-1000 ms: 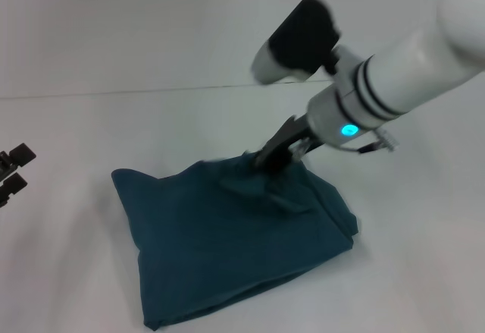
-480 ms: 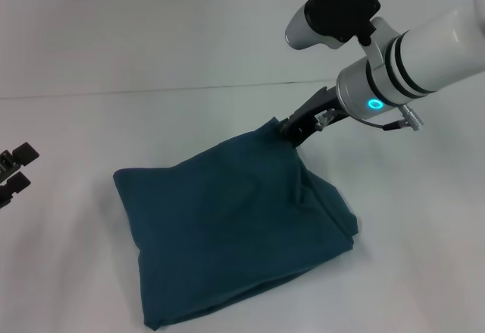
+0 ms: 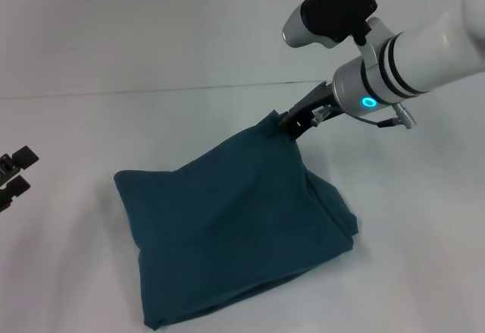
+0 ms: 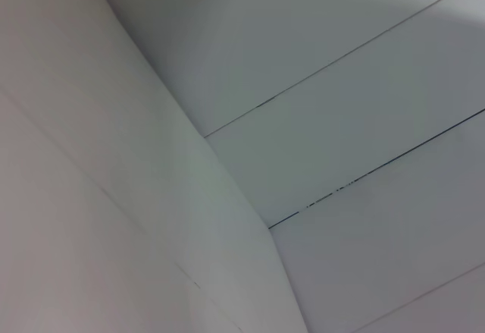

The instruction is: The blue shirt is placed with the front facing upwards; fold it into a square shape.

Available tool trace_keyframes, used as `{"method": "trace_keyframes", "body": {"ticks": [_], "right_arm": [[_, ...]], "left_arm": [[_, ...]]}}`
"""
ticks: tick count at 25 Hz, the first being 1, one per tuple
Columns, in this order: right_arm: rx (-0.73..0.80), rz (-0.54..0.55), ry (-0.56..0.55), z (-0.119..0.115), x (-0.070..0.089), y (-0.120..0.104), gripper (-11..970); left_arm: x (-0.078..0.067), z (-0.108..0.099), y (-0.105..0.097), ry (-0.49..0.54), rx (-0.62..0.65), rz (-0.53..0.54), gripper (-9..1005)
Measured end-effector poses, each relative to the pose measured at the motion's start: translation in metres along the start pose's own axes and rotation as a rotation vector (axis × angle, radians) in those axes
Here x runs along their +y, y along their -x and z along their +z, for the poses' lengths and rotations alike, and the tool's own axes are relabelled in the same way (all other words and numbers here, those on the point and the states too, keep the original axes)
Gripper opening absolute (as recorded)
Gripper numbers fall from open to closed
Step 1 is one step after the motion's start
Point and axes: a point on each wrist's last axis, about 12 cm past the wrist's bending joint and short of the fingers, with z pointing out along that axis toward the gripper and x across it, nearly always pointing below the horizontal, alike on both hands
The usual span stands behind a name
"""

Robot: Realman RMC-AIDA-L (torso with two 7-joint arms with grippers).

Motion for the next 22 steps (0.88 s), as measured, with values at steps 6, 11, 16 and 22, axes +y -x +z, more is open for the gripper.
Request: {"method": "trace_keyframes", "body": {"ticks": [6,11,16,22], "right_arm": [[-0.002,0.024,-0.061,0.000,-0.009,0.000,154],[-0.024,0.113,-0.126,-0.007,-0.028,-0.002,175],[-0.031,0.212,-0.050,-0.017,-0.033,-0.006,285],[-0.050,0.361,0.335,-0.035,-0.014,-0.025,477]], "left_arm": [[0.001,0.000,-0.001,0.001,0.001,-0.004,949],[0.000,0.003,-0.001,-0.009,0.006,-0.007,949],[-0.001,0.005,-0.001,-0.017,0.009,-0.009,949],[-0.003,0.004,0.000,-0.030,0.019,-0.011,949]]}}
